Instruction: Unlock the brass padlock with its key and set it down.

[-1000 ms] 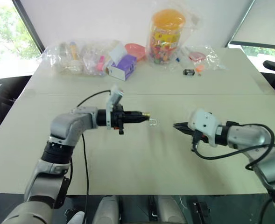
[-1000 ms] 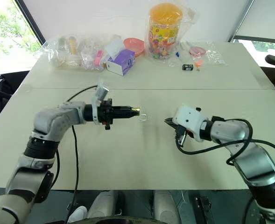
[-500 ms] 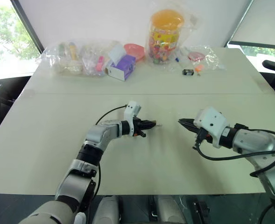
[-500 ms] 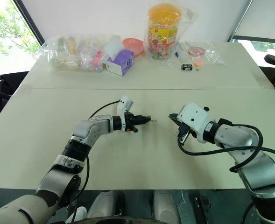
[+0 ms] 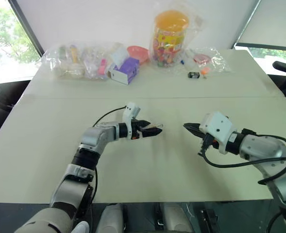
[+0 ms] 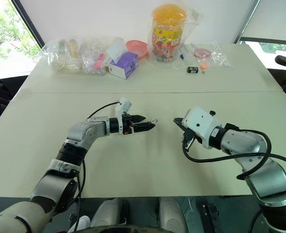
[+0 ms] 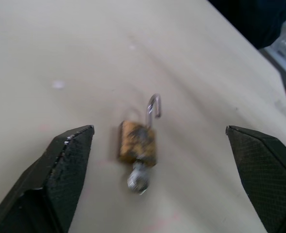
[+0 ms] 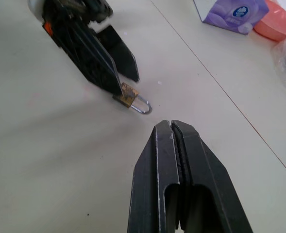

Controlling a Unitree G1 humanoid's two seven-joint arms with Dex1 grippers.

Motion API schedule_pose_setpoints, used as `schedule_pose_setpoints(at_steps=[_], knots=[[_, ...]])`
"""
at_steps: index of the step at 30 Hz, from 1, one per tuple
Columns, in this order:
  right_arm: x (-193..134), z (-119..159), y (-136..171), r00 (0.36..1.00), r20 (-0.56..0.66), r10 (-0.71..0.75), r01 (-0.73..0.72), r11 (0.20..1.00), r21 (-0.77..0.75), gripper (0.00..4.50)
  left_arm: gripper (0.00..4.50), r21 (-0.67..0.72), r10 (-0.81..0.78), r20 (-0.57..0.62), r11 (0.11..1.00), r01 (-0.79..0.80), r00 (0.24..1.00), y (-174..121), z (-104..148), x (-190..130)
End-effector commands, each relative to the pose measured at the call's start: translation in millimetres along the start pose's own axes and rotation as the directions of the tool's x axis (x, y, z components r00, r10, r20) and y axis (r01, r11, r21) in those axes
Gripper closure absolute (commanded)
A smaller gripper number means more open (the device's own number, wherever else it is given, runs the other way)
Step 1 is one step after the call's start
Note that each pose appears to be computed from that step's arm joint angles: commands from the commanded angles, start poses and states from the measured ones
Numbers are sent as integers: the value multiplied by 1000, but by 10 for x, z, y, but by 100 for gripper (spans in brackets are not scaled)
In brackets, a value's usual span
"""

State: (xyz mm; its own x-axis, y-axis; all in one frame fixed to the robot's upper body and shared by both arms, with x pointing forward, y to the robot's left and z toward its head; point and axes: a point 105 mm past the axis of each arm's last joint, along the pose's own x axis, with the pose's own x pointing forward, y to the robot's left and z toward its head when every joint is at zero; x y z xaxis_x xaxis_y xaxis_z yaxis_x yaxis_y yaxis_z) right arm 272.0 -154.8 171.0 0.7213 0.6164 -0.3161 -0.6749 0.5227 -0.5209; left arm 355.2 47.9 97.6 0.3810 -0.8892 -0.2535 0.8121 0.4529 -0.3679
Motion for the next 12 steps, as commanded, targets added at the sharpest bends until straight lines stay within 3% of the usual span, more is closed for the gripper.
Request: schedule_pose_setpoints(at_steps=[1, 5, 12], knots=[[-46, 47, -1, 1000, 2, 23, -23, 999, -47, 450, 8, 64, -40, -2, 997, 41, 999, -37, 75, -171], [-77, 23, 33, 997, -19, 74, -75, 996, -50, 450, 8, 224, -155, -98, 959, 174, 983, -200, 55, -456], [-96, -7, 2, 996, -33, 77, -79, 995, -54, 450, 8, 315, -205, -186, 914, 256, 961, -309, 16, -674]])
